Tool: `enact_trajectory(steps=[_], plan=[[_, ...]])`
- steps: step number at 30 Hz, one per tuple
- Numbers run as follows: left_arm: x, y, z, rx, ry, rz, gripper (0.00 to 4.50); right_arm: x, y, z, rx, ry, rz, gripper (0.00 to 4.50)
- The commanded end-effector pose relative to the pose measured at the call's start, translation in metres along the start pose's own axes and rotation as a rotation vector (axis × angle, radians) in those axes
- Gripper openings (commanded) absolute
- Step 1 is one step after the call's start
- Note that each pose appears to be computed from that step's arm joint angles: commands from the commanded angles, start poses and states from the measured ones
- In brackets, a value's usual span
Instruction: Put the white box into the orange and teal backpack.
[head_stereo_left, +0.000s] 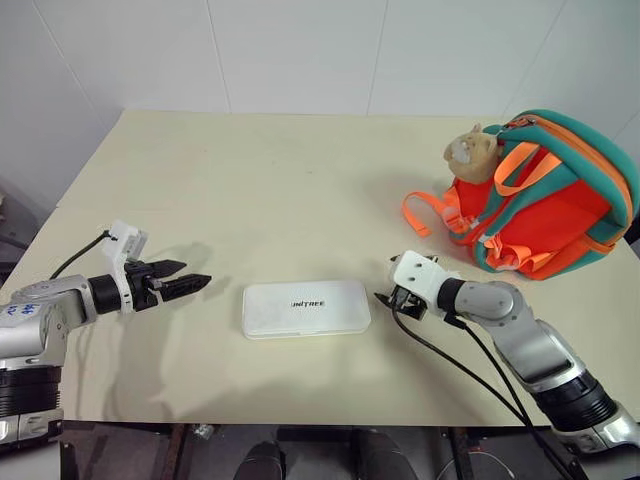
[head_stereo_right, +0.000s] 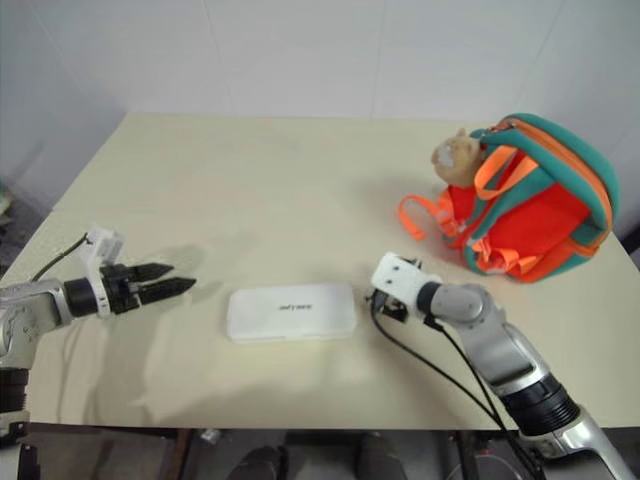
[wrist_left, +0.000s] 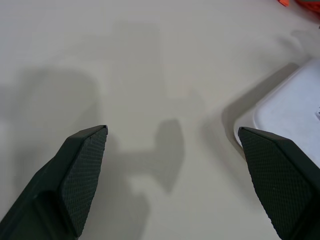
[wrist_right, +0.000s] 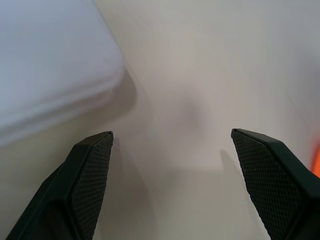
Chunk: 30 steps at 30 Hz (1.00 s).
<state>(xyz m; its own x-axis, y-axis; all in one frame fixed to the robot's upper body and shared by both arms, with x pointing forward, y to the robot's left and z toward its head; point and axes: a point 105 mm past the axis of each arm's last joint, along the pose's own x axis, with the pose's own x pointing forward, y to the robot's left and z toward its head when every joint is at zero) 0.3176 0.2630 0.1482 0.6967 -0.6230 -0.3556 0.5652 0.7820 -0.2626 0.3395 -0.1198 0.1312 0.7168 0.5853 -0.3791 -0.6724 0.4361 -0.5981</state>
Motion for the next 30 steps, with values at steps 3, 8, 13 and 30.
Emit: enact_trajectory(steps=[3, 8, 13, 30], plan=[[0.002, -0.029, 0.0, -0.126, 0.012, -0.132, 4.46, 0.004, 0.002, 0.02, -0.038, -0.073, 0.016, 4.5], [0.01, -0.036, -0.016, -0.234, 0.082, -0.182, 4.46, 0.004, 0.001, 0.02, -0.042, -0.072, 0.017, 4.5], [0.014, -0.045, -0.022, -0.301, 0.104, -0.263, 4.46, 0.003, 0.001, 0.019, -0.044, -0.069, 0.016, 4.5], [0.038, -0.058, -0.027, -0.412, 0.101, -0.373, 4.46, 0.005, 0.007, 0.023, -0.032, -0.078, 0.016, 4.5]])
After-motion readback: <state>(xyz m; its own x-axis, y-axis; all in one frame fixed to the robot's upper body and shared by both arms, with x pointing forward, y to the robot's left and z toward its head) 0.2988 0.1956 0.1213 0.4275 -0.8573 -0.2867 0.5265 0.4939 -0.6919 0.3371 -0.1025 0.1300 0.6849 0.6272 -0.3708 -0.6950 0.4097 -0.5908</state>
